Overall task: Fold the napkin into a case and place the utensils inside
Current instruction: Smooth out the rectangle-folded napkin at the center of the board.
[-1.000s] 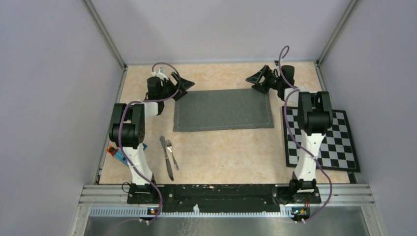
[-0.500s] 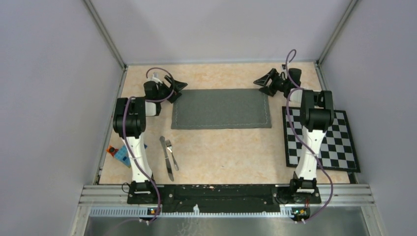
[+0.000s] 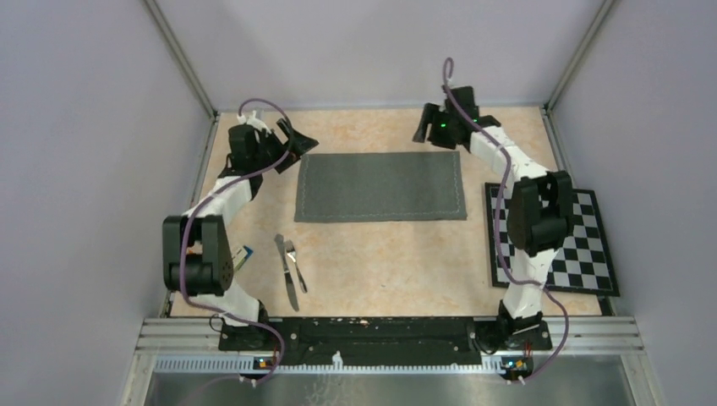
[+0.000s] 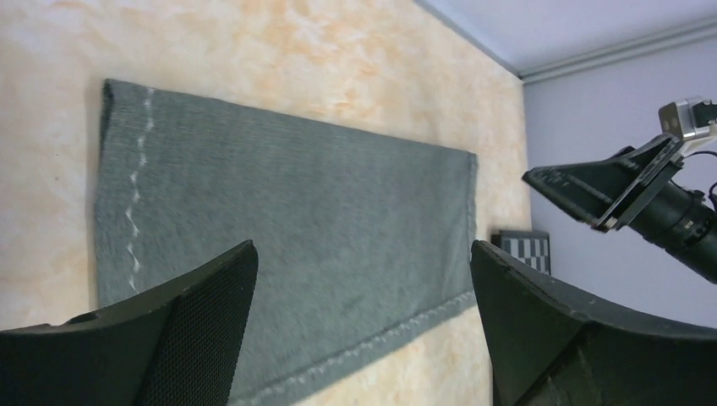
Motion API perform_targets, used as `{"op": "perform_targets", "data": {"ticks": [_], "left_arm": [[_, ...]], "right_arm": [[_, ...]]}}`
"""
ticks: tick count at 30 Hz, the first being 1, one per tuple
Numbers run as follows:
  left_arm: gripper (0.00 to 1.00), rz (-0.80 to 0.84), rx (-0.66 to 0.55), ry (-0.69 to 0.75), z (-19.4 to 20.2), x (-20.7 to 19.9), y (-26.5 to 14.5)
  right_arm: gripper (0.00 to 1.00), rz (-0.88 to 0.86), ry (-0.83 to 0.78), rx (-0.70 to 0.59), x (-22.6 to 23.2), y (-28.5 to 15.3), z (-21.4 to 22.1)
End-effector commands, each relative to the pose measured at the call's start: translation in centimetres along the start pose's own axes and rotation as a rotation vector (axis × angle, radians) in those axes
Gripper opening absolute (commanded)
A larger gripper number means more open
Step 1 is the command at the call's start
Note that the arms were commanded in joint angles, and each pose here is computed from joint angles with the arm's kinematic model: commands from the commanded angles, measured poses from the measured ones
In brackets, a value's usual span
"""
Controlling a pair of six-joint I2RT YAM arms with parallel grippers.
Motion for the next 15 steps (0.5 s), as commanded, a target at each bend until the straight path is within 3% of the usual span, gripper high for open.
{"op": "perform_targets", "data": {"ticks": [1,6,9,15], "left_arm": [[0.99,-0.016,0.024,0.096,2.2,-2.4,-5.7],[0.99,0.010,0.087,0.119,5.7,-3.0,-10.4],[0.99,0.020,0.091,0.136,7.3,-3.0,-12.6],[0.99,0.018,0.113,0.158,9.2,-2.3,-13.9]], "right_arm": [[0.57,0.032,-0.051,0.044,7.6,-4.6,4.7],[0.33,-0.120,-0.083,0.049,16.4,-2.8,8.1],[0.18,-0.116,-0.100,0.065,19.4,-0.8,8.8],[0.00,0.034,-0.135,0.110,18.0,0.7,10.7]]}}
Point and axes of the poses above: each gripper's point midway between its finger pads, its own y axis out along the fingers, its own x axis along the line the jaws close on, z = x × y, the point moved 7 cm from there along -y, back along the fingers, and after that the axes turned 11 degrees about -y, right-handed, at the moved point
